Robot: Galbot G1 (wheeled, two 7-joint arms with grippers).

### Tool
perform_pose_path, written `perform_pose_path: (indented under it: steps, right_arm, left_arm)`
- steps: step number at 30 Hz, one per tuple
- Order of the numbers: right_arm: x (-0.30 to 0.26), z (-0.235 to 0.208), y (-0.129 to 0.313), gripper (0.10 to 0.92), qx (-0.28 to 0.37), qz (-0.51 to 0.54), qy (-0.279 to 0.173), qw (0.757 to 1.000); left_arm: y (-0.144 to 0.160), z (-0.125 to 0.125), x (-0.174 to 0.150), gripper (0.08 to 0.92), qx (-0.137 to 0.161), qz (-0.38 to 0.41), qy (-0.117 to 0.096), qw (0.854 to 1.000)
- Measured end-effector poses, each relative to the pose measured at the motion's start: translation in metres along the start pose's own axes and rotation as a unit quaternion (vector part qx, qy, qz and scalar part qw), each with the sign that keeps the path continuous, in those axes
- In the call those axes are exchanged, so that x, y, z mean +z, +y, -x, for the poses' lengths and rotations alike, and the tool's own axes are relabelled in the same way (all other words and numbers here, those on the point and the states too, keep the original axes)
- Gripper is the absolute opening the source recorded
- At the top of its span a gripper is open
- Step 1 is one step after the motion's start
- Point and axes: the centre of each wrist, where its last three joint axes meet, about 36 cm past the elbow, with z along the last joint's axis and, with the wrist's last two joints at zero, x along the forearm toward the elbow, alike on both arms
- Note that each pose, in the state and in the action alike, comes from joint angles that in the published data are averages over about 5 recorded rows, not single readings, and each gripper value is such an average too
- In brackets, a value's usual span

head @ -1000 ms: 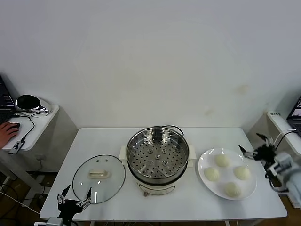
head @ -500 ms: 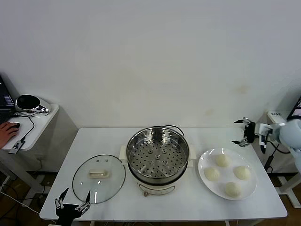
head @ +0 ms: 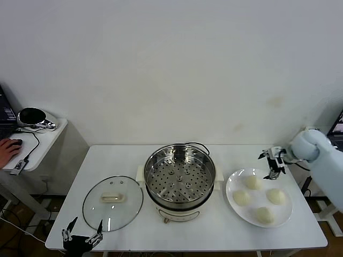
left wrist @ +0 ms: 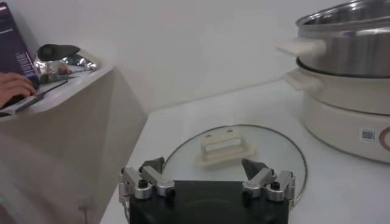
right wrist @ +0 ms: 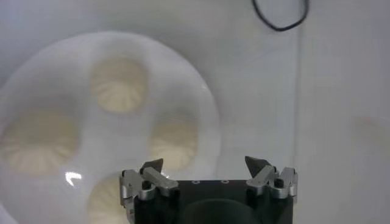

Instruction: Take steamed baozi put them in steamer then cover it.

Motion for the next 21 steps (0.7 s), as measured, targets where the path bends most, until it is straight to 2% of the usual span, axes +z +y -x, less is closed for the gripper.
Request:
perform_pose_path:
  steps: [10,21]
  right_arm:
    - [-0.009,0.040,-0.003,0.823,-0.039,-0.013,0.012,0.999]
    - [-0.011,0.061,-0.004,0.823,-0.044,-0.006,0.017,0.999]
  left_arm:
    - [-0.002,0.000,0.006,0.823,0.003,-0.002,0.009,1.000]
    - [-0.003,0.003,0.013,0.823,0.006,0.001,0.016,1.000]
